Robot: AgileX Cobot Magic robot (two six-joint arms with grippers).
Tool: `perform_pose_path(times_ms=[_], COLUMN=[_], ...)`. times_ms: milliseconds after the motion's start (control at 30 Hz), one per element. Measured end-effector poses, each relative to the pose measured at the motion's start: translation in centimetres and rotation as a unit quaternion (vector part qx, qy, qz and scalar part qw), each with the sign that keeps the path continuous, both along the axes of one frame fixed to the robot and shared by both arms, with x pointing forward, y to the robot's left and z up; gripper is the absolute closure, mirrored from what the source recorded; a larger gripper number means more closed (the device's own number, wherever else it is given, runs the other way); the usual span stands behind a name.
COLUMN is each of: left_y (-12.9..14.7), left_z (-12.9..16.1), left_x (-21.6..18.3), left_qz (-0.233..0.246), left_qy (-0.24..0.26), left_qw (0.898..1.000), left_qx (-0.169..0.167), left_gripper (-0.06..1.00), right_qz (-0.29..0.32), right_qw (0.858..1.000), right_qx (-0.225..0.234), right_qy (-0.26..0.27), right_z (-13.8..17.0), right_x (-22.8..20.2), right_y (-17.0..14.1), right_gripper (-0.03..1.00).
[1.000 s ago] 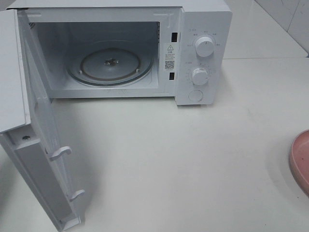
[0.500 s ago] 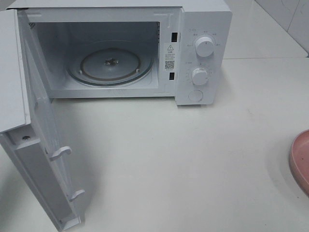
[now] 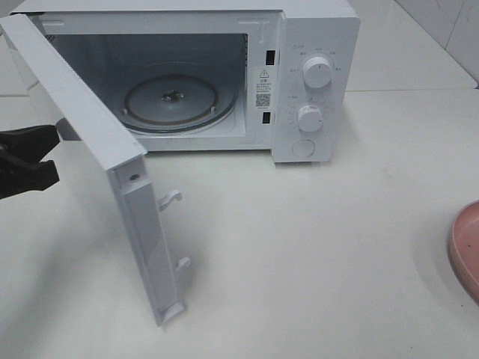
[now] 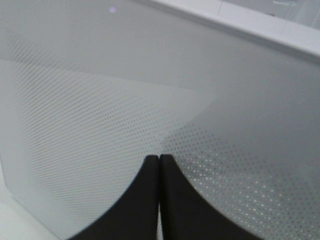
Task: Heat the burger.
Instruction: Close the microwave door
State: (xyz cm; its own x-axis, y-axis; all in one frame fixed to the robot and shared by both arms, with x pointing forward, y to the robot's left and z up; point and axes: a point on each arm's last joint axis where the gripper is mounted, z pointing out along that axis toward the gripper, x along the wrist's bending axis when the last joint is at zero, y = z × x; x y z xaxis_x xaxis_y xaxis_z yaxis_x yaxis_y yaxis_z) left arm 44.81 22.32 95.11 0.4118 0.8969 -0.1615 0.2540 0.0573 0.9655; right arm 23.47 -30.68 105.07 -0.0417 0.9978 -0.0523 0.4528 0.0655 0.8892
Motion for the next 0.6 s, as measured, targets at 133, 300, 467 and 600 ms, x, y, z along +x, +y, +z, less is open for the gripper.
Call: perform_pose_path(times_ms=[133, 300, 467, 600], left_y=[-1.7, -3.3, -4.9, -7.1], left_z=[0.5, 0.8, 0.8, 1.1], left_x=[1.0, 2.1, 2.8, 4.0], left_qz=[-0.022, -0.019, -0.022, -0.014], left_qy=[-0.01, -0.008, -0.007, -0.009], left_qw=[1.0, 1.0, 1.0, 1.0], left_qx=[-0.008, -0.017, -0.015, -0.018], left_gripper=[0.94, 0.94, 0.94, 0.94], right_qz=[0.0, 0.0, 0.0, 0.0], right_qw=[1.0, 1.0, 1.0, 1.0], right_qx=[0.0, 0.0, 0.0, 0.0], right_qy=[0.0, 0.0, 0.0, 0.0], right_z=[0.0, 0.0, 0.0, 0.0], right_x=[0.0, 0.0, 0.0, 0.0], right_y=[0.0, 0.0, 0.0, 0.0], right_gripper=[0.22, 0.22, 0.22, 0.22])
